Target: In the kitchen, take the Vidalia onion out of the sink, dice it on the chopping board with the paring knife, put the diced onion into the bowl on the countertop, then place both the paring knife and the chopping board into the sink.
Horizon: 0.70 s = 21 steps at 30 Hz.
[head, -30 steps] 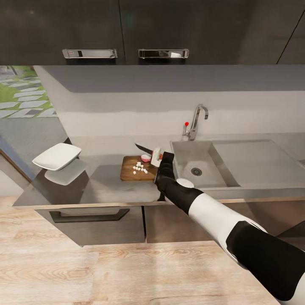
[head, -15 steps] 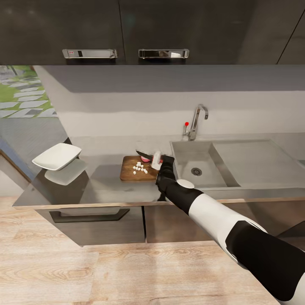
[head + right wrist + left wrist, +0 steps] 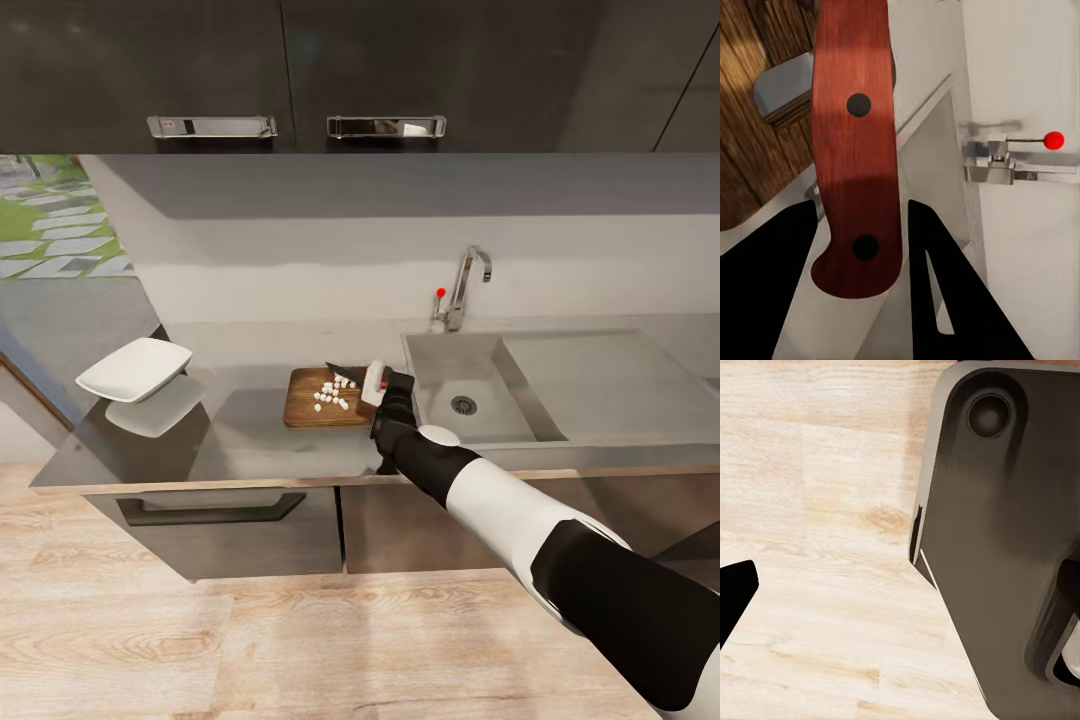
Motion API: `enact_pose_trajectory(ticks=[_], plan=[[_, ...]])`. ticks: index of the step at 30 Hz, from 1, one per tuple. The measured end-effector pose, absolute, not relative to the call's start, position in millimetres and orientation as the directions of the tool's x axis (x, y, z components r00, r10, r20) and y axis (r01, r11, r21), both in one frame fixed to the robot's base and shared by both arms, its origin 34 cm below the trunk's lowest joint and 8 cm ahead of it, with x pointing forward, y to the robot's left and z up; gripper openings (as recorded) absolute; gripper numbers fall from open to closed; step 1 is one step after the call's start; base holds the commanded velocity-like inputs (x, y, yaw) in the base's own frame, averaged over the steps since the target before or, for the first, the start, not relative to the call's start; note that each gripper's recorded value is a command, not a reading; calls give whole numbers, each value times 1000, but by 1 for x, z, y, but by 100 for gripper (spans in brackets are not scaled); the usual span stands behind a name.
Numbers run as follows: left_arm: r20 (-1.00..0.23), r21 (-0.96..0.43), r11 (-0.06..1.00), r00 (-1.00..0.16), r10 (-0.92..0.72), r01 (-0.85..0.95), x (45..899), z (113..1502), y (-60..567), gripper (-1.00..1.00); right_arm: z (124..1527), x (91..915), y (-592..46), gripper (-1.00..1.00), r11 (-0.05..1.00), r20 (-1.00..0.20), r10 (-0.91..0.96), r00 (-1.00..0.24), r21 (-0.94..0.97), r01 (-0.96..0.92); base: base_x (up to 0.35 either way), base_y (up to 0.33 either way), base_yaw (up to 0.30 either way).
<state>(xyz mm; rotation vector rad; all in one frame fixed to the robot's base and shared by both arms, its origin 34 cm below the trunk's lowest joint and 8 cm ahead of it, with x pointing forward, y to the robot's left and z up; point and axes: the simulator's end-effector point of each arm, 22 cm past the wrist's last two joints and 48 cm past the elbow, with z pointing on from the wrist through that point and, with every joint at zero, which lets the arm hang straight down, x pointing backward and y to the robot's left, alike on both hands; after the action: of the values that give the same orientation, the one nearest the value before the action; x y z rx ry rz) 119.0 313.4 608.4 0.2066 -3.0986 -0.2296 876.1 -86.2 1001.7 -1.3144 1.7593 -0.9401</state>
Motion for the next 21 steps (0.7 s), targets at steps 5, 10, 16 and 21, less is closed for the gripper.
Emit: enact_pose_trajectory(ticks=[5, 10, 16, 21], plan=[[17, 148, 980, -991, -134, -130, 119, 608, 313, 100, 1047, 883, -54, -100, 282, -242, -958, -152, -885, -370, 0, 0, 0], [17, 148, 980, -991, -134, -130, 119, 608, 313, 100, 1152, 909, -82, -100, 659, -618, -751, -230, -717, -225, 0, 0, 0], [18, 148, 980, -991, -133, -129, 119, 608, 313, 100, 1193, 900, -148, -100, 801, -725, -597, -343, -563, -204, 0, 0, 0], [18, 146, 981, -991, -133, -129, 119, 608, 311, 100, 1196, 895, -220, -100, 931, -816, -365, -448, -332, -153, 0, 0, 0]])
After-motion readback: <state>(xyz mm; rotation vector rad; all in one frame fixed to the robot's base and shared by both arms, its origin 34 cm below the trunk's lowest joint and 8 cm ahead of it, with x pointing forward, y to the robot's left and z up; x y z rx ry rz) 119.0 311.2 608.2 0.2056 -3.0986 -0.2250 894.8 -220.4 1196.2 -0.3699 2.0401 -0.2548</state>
